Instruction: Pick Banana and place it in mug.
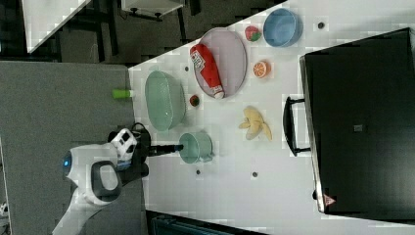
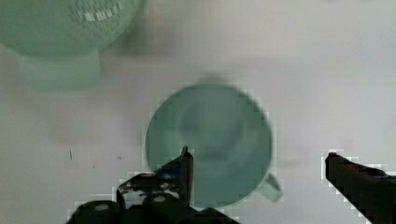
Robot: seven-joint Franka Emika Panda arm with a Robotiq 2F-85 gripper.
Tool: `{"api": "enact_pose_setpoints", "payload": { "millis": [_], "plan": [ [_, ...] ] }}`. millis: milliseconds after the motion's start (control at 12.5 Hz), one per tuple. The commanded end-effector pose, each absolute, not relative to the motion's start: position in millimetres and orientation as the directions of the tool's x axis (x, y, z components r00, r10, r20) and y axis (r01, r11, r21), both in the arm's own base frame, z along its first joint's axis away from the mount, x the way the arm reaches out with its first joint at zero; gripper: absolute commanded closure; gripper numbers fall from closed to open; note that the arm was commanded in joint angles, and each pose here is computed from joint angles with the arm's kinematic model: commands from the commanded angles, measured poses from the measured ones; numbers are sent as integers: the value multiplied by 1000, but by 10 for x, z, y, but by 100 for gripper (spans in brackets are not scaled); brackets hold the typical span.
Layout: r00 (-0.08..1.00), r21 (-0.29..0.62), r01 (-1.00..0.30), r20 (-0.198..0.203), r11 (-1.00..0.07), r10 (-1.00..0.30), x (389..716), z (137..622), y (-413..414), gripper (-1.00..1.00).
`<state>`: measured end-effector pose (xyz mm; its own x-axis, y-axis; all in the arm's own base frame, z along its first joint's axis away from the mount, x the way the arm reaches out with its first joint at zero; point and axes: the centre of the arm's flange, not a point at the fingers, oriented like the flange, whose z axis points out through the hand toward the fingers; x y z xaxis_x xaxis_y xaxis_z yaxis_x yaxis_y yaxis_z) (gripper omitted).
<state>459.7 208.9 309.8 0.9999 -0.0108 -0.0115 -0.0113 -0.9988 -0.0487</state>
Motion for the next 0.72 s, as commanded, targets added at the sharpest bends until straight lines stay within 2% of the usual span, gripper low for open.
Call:
{"api": "enact_pose_setpoints", "payload": {
  "millis": [80,160,240,400,640,720],
  "plan": [
    [976,-58,-186,100,-981,-191,4772,3907,1524,-100],
    [963,-65,-234,122,-970,-241,4828,4189,1281,-100],
    [948,-70,-285,127,-956,-292,4863,4443,1016,-100],
    [916,-70,-386,91,-920,-391,4861,4912,471,-100],
    [869,-56,-493,-4,-868,-494,4792,5562,-181,-100],
    [858,-62,-512,0,-857,-513,4806,5780,-316,-100]
  ]
}}
